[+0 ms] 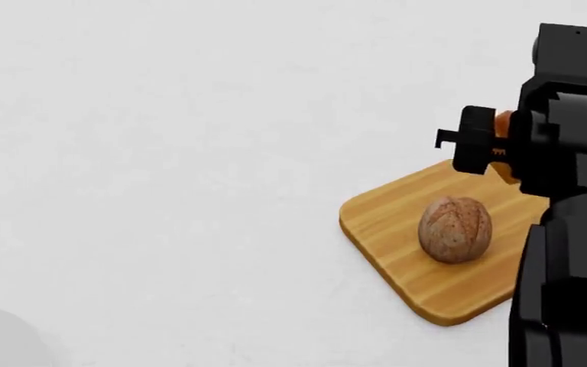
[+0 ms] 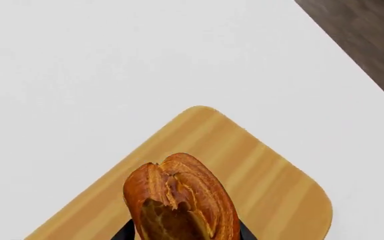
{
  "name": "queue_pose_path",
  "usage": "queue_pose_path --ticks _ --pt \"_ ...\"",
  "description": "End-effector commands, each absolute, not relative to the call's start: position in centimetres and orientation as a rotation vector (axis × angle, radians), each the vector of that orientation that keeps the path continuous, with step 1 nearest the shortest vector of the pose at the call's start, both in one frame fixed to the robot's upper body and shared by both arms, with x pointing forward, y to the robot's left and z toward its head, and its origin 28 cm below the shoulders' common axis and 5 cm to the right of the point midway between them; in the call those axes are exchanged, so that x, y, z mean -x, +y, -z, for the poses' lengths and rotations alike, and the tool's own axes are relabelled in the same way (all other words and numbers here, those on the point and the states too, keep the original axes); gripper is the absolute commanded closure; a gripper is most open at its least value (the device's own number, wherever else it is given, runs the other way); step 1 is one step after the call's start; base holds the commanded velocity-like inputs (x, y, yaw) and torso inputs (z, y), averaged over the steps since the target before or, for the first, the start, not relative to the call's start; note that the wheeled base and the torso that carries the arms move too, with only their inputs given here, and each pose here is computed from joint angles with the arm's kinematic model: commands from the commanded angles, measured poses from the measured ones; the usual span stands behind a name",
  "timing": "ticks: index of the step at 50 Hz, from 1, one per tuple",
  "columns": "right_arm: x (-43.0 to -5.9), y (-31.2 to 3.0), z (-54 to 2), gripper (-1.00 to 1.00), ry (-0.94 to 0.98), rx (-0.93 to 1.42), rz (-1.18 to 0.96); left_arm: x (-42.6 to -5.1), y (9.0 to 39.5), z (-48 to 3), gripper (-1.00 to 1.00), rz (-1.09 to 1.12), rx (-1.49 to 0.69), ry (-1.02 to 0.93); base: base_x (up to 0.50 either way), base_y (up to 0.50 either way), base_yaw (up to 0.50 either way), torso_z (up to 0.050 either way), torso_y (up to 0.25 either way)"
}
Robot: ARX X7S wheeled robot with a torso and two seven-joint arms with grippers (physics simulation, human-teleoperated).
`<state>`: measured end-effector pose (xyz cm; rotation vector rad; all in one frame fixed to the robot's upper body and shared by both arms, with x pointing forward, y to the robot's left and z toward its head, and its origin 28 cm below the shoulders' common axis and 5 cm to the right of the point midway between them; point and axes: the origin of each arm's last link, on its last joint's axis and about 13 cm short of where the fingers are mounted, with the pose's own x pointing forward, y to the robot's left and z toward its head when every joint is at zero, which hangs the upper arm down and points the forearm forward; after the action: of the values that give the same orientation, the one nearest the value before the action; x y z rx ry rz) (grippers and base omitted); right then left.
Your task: Place all breads on the cutting board.
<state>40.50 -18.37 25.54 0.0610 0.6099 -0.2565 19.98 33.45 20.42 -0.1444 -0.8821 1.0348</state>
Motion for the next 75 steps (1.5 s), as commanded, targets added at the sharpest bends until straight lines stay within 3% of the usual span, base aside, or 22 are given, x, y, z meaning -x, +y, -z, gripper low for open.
queue_pose_path --ticks 1,10,35,53,63,64,75 --pt "-40.4 -18.8 -23.9 1.00 0.624 -0.105 0.313 -20.0 33.4 -20.5 -1.00 -1.035 0.136 -0.883 0.00 0.00 0.00 0.000 0.000" --pt "-40.4 -19.2 -23.2 1.00 0.606 -0.185 0.339 -20.0 33.3 -20.5 -1.00 -1.034 0.130 -0.881 0.00 0.00 0.00 0.002 0.000" --pt "-40.6 -19.5 -24.4 1.00 0.559 -0.090 0.340 -19.9 33.2 -20.7 -1.00 -1.028 0.108 -0.888 0.00 0.00 0.00 0.000 0.001" --pt "-40.6 -19.8 -24.7 1.00 0.551 -0.069 0.345 -19.8 33.3 -20.7 -1.00 -1.028 0.107 -0.894 0.00 0.00 0.00 0.000 -0.178" --pt "-40.3 -19.7 -24.5 1.00 0.601 -0.060 0.350 -19.8 33.2 -20.8 -1.00 -1.023 0.106 -0.908 0.00 0.00 0.00 0.000 0.000" --pt "-40.2 -19.7 -24.5 -1.00 0.617 -0.061 0.346 -19.8 33.2 -20.8 -1.00 -1.025 0.103 -0.904 0.00 0.00 0.00 0.000 0.000" --pt "-40.2 -20.3 -28.2 -1.00 0.528 -0.096 0.325 -19.9 33.2 -20.8 -1.00 -1.021 0.101 -0.908 0.00 0.00 0.00 0.000 0.000"
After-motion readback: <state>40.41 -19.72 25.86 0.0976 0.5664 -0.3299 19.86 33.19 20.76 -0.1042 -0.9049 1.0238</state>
